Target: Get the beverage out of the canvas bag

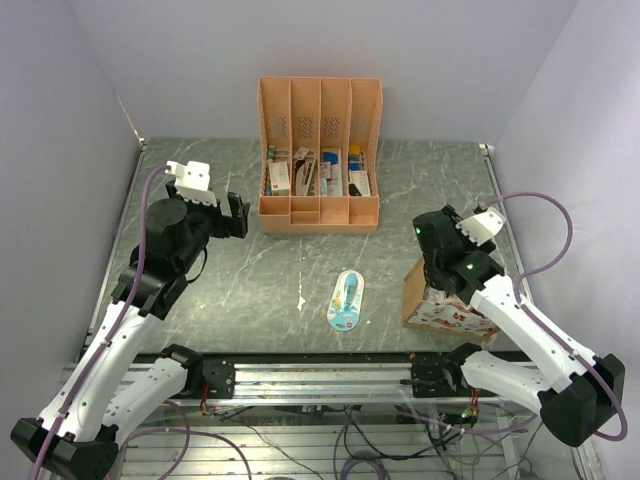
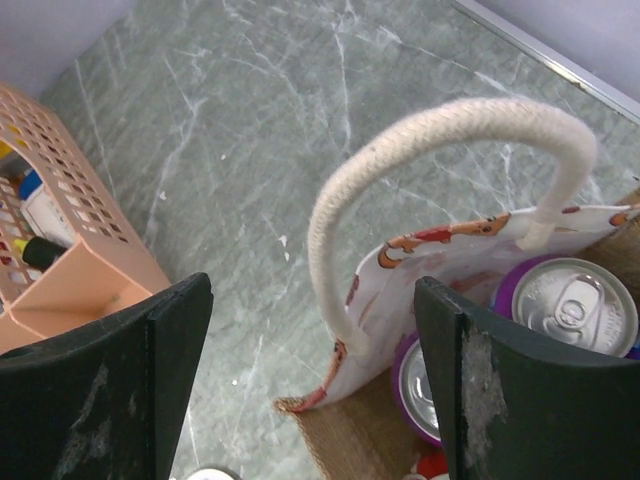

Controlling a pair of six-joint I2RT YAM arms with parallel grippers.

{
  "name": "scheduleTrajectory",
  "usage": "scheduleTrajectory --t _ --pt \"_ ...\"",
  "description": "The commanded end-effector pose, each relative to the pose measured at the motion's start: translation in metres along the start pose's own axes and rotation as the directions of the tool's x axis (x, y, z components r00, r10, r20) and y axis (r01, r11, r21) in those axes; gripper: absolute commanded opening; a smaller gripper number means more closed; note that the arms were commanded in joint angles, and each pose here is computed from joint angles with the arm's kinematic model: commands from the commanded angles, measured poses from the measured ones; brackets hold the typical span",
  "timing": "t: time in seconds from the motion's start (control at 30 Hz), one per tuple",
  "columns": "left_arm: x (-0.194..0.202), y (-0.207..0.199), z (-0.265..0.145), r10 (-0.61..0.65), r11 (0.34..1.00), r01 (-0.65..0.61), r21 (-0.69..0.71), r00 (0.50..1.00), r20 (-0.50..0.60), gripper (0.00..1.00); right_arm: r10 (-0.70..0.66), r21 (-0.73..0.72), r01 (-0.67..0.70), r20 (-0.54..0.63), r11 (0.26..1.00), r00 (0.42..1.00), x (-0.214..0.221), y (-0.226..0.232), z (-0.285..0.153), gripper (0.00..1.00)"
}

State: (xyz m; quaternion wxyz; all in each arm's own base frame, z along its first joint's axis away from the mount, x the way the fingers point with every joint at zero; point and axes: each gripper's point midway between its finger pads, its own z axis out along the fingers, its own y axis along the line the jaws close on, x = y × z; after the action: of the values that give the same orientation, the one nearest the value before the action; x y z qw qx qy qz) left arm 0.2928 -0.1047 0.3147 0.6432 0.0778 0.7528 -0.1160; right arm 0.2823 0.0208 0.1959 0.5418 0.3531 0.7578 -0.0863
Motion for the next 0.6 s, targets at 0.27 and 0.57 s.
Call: scheduleTrajectory --t 0.27,0.57 --pt "0.002 0.008 0.008 0.016 0.999 -0.016 -0.034 1.000 0.001 0.98 -0.019 -0.131 0.022 0.022 0.991 1.000 -0.008 0.032 0.021 0.19" --pt "0.005 0.009 0.010 0.021 0.999 -0.022 -0.041 1.000 -0.016 0.98 -0.227 -0.360 0.209 -0.009 0.909 0.974 0.004 0.073 0.011 0.00"
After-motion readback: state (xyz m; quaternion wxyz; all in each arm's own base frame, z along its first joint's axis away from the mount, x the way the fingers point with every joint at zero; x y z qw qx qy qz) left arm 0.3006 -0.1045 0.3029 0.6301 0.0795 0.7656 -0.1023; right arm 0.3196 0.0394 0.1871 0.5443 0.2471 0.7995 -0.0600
